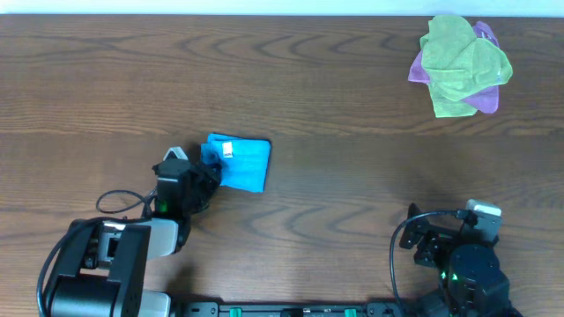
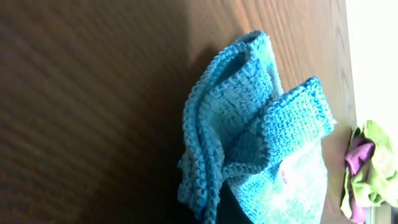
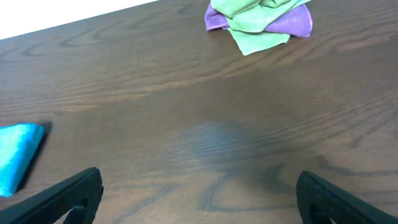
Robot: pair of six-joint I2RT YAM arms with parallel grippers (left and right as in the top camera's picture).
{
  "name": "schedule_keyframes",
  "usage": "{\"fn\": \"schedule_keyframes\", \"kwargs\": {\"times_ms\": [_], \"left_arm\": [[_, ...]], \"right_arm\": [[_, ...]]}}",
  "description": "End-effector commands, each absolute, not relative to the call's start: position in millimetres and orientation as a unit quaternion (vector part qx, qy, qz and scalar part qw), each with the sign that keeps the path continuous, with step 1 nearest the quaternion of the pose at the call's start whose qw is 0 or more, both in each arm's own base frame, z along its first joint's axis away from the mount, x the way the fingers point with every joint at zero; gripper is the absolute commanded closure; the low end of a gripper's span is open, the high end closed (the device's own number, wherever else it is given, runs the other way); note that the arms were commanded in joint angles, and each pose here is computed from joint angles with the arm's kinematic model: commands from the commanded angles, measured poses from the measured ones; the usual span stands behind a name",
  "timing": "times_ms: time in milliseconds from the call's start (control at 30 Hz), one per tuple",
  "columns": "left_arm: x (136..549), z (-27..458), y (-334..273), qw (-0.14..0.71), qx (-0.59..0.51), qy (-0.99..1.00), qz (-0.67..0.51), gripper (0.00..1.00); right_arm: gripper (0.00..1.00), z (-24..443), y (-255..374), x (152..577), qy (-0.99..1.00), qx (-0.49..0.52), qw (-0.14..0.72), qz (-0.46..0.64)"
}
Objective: Fold the cloth
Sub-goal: 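Drag the folded cloth leftward with the left gripper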
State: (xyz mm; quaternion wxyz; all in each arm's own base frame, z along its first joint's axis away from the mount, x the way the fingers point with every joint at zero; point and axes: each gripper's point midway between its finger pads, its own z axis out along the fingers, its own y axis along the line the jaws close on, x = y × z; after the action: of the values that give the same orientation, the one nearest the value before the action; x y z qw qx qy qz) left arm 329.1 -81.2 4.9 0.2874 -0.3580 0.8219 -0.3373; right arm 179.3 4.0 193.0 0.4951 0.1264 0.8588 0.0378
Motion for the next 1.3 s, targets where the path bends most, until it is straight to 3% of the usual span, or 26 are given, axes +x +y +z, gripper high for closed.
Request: {"fn": "schedule_keyframes", "kwargs": {"times_ms": [0, 333, 600, 900, 1267], "left_arm": [[348.8, 39.5, -79.5, 0.315, -0.300, 0.817, -0.377, 0.94], [360.5, 112.5, -14.8, 0.342, -0.306, 0.801, -0.385, 0.94], [357.3, 136.9, 26.1, 0.358, -0.336, 0.787, -0.372, 0.94], [344.8, 123.7, 70.0, 0.371, -0.368, 0.790, -0.322, 0.94], [358.5, 79.8, 87.0, 0.350, -0.395, 0.795, -0.299, 0.94]], "right_arm": [[0.01, 193.2, -0.1, 179.0, 0.856, 0.139, 0.498, 0.034], [0.01, 193.2, -0.1, 179.0, 0.856, 0.139, 0.498, 0.034], [0.01, 193.2, -0.1, 179.0, 0.856, 0.139, 0.498, 0.034], [0.01, 193.2, -0.1, 179.0, 0.856, 0.139, 0.498, 0.034], [0.01, 193.2, -0.1, 179.0, 0.856, 0.139, 0.498, 0.034]]}}
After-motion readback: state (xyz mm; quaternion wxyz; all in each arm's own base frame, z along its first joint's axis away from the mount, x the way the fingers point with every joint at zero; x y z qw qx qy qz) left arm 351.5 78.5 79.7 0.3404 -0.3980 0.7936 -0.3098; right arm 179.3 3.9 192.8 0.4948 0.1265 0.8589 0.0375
